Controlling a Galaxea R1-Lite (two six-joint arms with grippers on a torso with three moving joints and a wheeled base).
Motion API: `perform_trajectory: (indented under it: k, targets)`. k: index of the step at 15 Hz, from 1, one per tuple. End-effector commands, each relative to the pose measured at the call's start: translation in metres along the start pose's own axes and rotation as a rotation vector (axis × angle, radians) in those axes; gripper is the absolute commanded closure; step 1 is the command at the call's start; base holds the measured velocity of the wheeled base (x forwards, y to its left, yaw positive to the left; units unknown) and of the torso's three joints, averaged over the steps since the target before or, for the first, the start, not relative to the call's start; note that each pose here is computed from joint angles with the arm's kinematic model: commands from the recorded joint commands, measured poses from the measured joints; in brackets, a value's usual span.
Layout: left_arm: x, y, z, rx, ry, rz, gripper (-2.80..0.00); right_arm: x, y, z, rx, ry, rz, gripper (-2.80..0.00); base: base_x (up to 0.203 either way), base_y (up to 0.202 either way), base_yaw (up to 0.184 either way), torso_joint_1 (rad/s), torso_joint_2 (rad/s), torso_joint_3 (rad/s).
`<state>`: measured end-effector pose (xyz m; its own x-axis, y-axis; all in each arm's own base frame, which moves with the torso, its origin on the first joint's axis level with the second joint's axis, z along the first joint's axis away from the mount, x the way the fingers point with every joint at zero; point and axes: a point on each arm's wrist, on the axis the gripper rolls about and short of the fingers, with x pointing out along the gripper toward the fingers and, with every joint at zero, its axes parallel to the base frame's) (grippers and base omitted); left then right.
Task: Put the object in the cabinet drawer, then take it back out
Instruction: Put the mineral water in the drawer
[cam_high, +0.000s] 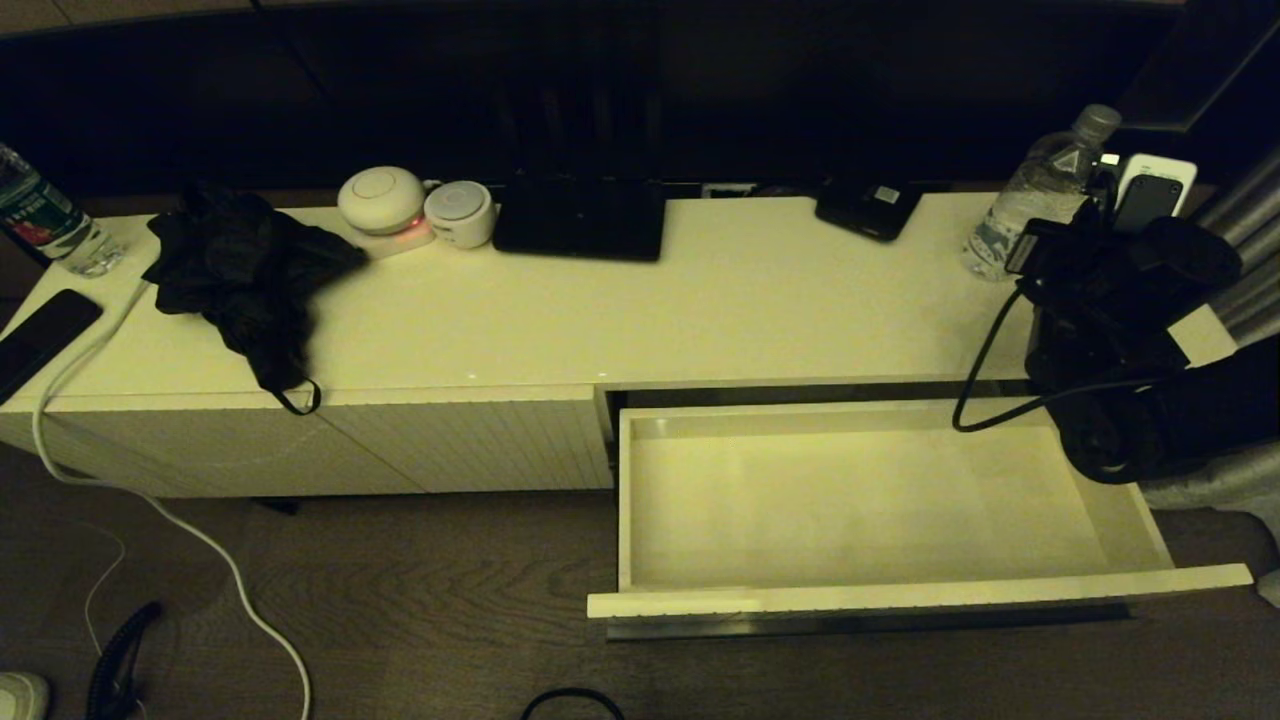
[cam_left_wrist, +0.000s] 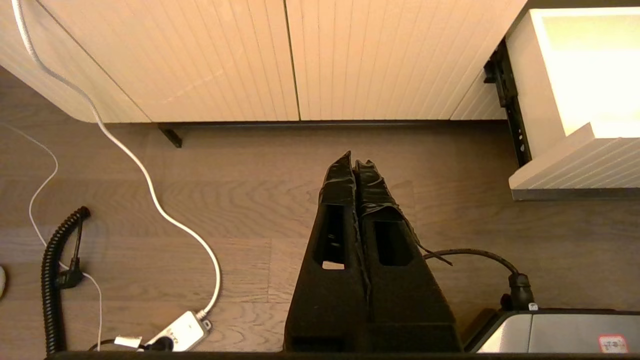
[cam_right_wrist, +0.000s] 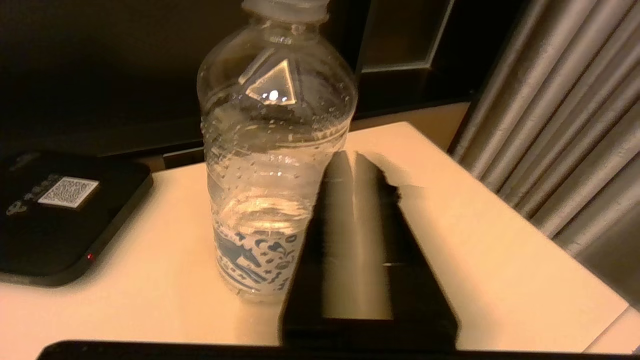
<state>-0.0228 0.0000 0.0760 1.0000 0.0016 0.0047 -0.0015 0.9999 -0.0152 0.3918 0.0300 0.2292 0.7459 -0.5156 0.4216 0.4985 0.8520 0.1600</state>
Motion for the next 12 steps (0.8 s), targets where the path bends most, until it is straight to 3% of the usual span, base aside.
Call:
perform_trajectory:
  k: [1, 12]
  targets:
    - [-0.0001, 0.0, -0.0001, 0.0, -0.001, 0.0, 0.0, -0.0013, -0.0011, 0.0006, 0.0, -0.001, -0.001, 0.0, 0.0, 0.0, 0.0, 0.0, 0.0, 0.0]
    - [0.0, 0.0, -0.0002, 0.0, -0.002, 0.0, 0.0, -0.0112, -0.0051, 0.0051, -0.007, 0.021, 0.0, 0.0, 0.0, 0.0, 0.0, 0.0, 0.0, 0.0]
